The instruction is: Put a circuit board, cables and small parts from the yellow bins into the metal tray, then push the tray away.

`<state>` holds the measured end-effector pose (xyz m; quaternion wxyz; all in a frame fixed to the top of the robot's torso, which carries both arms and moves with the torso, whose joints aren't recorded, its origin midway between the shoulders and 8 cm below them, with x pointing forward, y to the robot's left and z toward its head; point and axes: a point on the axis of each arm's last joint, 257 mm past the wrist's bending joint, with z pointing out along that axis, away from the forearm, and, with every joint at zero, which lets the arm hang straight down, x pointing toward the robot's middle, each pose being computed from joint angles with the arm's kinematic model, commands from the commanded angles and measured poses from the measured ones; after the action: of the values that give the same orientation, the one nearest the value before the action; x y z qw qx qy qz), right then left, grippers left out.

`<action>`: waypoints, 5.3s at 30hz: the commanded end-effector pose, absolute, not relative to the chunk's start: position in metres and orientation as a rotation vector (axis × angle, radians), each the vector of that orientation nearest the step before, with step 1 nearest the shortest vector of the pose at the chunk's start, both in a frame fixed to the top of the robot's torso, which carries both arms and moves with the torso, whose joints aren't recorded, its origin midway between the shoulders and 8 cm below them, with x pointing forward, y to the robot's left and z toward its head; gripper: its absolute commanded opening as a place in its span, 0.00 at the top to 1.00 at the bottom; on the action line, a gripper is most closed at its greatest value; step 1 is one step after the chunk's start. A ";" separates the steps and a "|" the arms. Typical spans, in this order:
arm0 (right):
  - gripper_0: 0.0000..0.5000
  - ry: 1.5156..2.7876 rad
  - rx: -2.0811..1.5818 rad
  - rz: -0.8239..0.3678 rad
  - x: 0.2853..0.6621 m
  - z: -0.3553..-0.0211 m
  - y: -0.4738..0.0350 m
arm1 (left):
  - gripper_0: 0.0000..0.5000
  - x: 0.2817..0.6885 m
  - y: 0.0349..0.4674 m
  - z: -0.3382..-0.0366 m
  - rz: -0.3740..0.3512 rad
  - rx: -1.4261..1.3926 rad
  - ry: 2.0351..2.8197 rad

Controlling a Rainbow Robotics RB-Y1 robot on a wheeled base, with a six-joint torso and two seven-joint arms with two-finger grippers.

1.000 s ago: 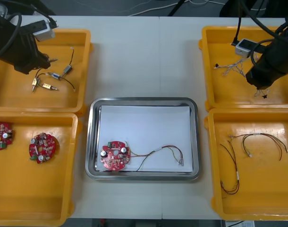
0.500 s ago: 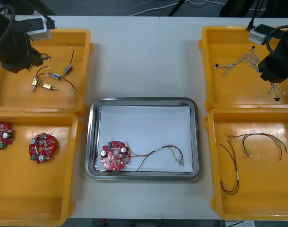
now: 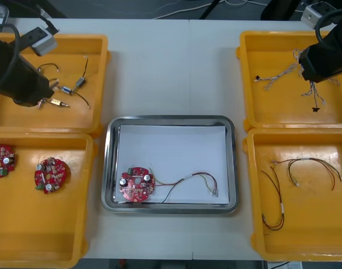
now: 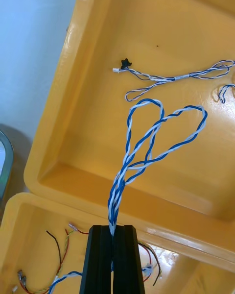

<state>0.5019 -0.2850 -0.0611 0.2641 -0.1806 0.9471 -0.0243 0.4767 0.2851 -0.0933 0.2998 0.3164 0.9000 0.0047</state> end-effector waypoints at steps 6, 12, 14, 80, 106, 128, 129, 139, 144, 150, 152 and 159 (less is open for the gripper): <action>1.00 2.497 -0.455 -0.064 0.488 -0.061 -0.272 | 1.00 0.461 0.252 -0.119 0.062 0.733 2.473; 1.00 2.494 -0.466 -0.049 0.475 -0.075 -0.264 | 1.00 0.461 0.237 -0.132 0.092 0.589 2.534; 1.00 2.501 -0.440 -0.034 0.470 -0.079 -0.262 | 1.00 0.460 0.231 -0.134 0.098 0.562 2.554; 1.00 2.505 -0.441 -0.008 0.460 -0.086 -0.254 | 1.00 0.484 0.114 -0.237 0.007 0.171 2.628; 1.00 2.505 -0.441 -0.008 0.460 -0.086 -0.254 | 1.00 0.475 0.127 -0.269 0.084 0.175 2.642; 1.00 2.505 -0.441 -0.008 0.460 -0.086 -0.254 | 0.00 0.479 0.119 -0.254 -0.004 0.163 2.627; 1.00 2.505 -0.441 -0.008 0.460 -0.086 -0.254 | 0.00 0.478 0.117 -0.250 -0.022 0.161 2.628; 1.00 2.505 -0.441 -0.008 0.460 -0.086 -0.254 | 0.00 0.470 0.119 -0.202 -0.060 0.161 2.617; 1.00 2.505 -0.441 -0.008 0.460 -0.086 -0.254 | 0.00 0.470 0.129 -0.176 -0.070 0.152 2.613; 1.00 2.548 -0.489 0.040 0.450 -0.100 -0.243 | 0.00 0.476 0.153 -0.148 -0.055 0.120 2.580; 1.00 2.553 -0.521 0.069 0.446 -0.099 -0.237 | 0.00 0.481 0.165 -0.138 -0.038 0.125 2.562; 1.00 2.540 -0.667 0.057 0.438 -0.100 -0.217 | 0.00 0.496 0.208 -0.116 0.051 0.190 2.522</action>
<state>0.4413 -0.2307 -0.1088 0.2470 -0.2106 0.9451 0.0361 0.4811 0.1849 -0.1576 0.2643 0.0218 0.9642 -0.0096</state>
